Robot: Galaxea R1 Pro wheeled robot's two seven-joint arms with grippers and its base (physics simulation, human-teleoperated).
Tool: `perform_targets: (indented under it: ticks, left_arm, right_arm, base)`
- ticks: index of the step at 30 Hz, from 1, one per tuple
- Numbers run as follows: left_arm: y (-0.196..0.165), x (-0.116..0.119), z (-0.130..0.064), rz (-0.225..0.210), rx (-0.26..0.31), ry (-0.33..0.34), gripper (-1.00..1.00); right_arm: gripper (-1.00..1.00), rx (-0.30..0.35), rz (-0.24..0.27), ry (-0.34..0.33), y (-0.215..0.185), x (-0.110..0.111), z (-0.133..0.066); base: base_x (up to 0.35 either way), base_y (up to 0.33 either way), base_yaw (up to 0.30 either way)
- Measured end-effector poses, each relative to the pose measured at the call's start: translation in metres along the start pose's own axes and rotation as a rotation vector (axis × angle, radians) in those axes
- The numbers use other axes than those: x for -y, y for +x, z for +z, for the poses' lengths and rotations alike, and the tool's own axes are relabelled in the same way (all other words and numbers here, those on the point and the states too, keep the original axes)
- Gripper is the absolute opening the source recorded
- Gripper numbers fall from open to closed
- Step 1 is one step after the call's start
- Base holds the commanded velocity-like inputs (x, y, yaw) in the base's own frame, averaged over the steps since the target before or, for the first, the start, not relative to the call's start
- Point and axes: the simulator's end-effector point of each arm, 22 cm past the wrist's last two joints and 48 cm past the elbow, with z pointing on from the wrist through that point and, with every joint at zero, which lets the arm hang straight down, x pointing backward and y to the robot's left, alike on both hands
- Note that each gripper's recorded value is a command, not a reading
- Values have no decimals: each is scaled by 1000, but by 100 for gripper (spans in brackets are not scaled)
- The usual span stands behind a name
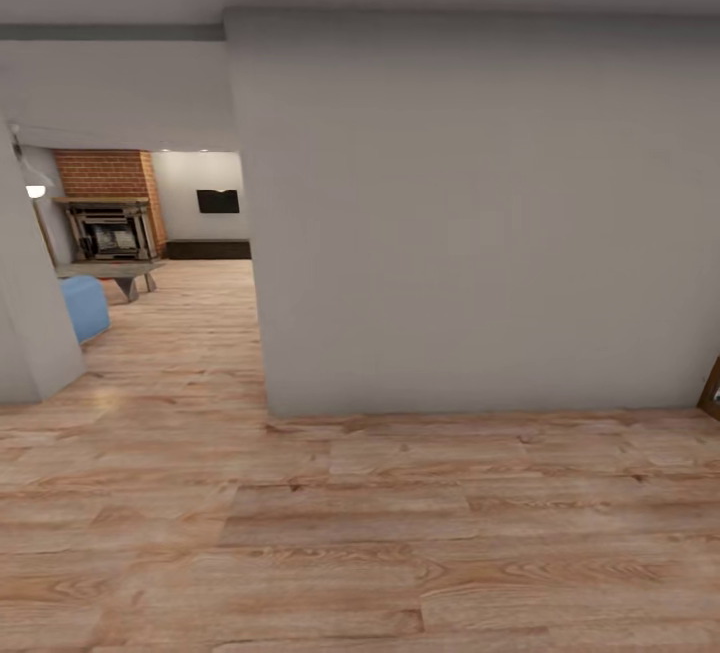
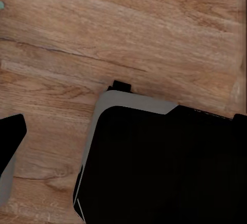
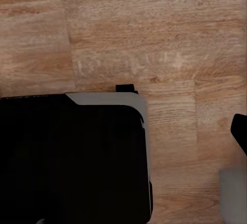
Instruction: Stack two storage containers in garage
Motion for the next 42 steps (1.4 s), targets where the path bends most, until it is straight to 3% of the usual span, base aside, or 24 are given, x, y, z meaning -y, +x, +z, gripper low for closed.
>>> perform_targets:
  ticks: [32,42]
  left_arm:
    - [0,0,0,-1,1,0,100]
    - [0,0,0,-5,1,0,100]
  right_arm:
    - [100,0,2,-1,0,0,0]
    - [100,3,-6,-7,-1,-2,0]
  base:
    - [317,0,0]
    - [67,0,0]
